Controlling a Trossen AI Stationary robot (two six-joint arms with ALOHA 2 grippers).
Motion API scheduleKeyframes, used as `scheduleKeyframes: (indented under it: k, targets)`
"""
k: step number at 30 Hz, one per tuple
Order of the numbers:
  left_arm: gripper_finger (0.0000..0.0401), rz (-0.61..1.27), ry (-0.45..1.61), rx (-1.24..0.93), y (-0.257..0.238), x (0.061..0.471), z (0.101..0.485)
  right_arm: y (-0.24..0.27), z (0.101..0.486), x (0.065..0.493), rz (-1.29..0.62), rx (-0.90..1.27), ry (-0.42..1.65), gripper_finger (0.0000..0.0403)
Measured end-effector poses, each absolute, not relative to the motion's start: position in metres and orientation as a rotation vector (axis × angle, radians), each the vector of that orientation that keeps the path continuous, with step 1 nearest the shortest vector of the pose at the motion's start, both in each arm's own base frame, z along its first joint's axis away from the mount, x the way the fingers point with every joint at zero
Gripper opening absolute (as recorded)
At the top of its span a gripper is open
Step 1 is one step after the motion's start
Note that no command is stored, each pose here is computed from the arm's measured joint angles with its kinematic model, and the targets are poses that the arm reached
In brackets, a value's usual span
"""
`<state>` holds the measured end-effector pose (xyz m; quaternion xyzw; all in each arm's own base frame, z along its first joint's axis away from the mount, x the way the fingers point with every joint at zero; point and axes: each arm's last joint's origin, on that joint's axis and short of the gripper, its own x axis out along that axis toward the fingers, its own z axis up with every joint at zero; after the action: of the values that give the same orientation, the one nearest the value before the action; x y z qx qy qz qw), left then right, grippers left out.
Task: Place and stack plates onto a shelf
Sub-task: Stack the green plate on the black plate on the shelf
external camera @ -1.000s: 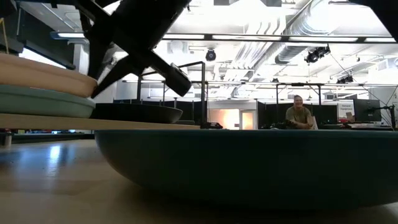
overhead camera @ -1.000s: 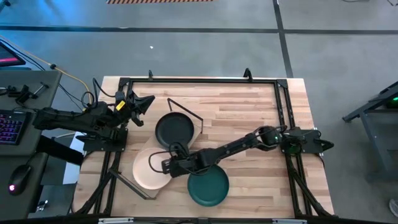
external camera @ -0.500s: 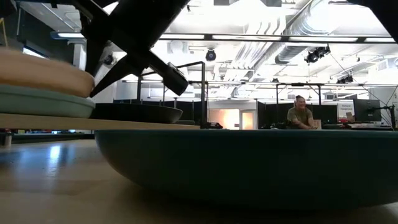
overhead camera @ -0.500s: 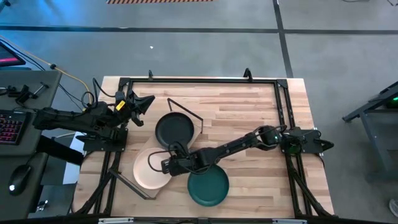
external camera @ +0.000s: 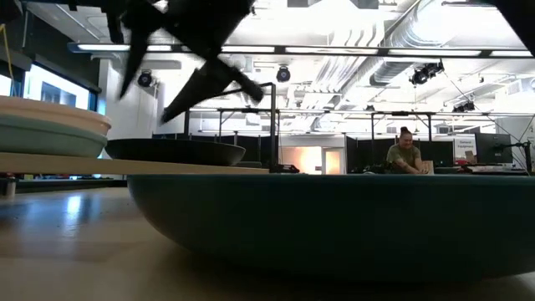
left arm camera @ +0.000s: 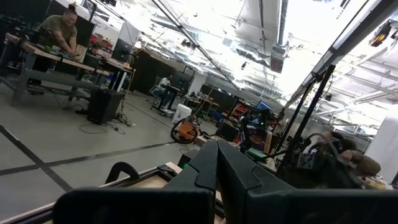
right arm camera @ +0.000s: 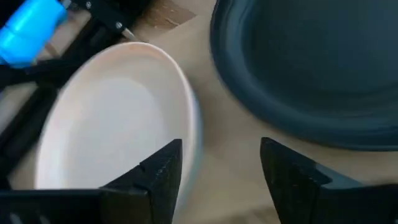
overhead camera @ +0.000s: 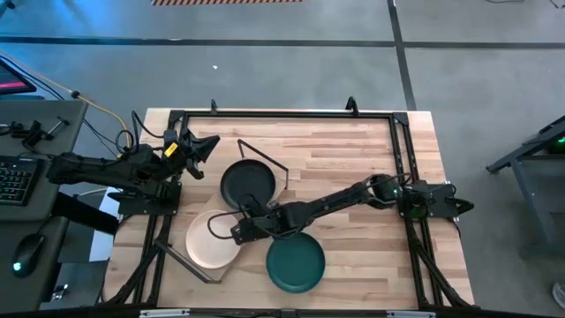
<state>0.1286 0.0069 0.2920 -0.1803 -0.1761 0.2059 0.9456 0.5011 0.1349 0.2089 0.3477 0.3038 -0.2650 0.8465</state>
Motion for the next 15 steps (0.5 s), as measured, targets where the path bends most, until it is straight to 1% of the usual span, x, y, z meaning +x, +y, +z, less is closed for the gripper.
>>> scheduleKeyframes:
  k: [3, 6, 8, 11, 13, 15]
  targets:
    - [0.0000, 0.419, -0.359, -0.367, 0.007, 0.129, 0.292, 0.138, 0.235, 0.482, -0.534, 0.595, 0.718, 0.0199]
    - [0.0000, 0.420, -0.358, -0.367, 0.007, 0.129, 0.292, 0.153, 0.255, 0.451, -0.513, 0.438, 0.853, 0.0199]
    - [0.0000, 0.419, -0.359, -0.367, 0.007, 0.129, 0.292, 0.164, 0.257, 0.427, -0.540, 0.326, 0.991, 0.0199]
    - [0.0000, 0.419, -0.358, -0.367, 0.007, 0.129, 0.292, 0.181, 0.255, 0.392, -0.632, 0.211, 1.166, 0.0199]
    - [0.0000, 0.419, -0.358, -0.368, 0.007, 0.129, 0.292, 0.194, 0.255, 0.373, -0.684, 0.167, 1.228, 0.0196]
    - [0.0000, 0.416, -0.362, -0.384, 0.007, 0.129, 0.292, 0.207, 0.254, 0.361, -0.689, 0.145, 1.250, 0.0191]
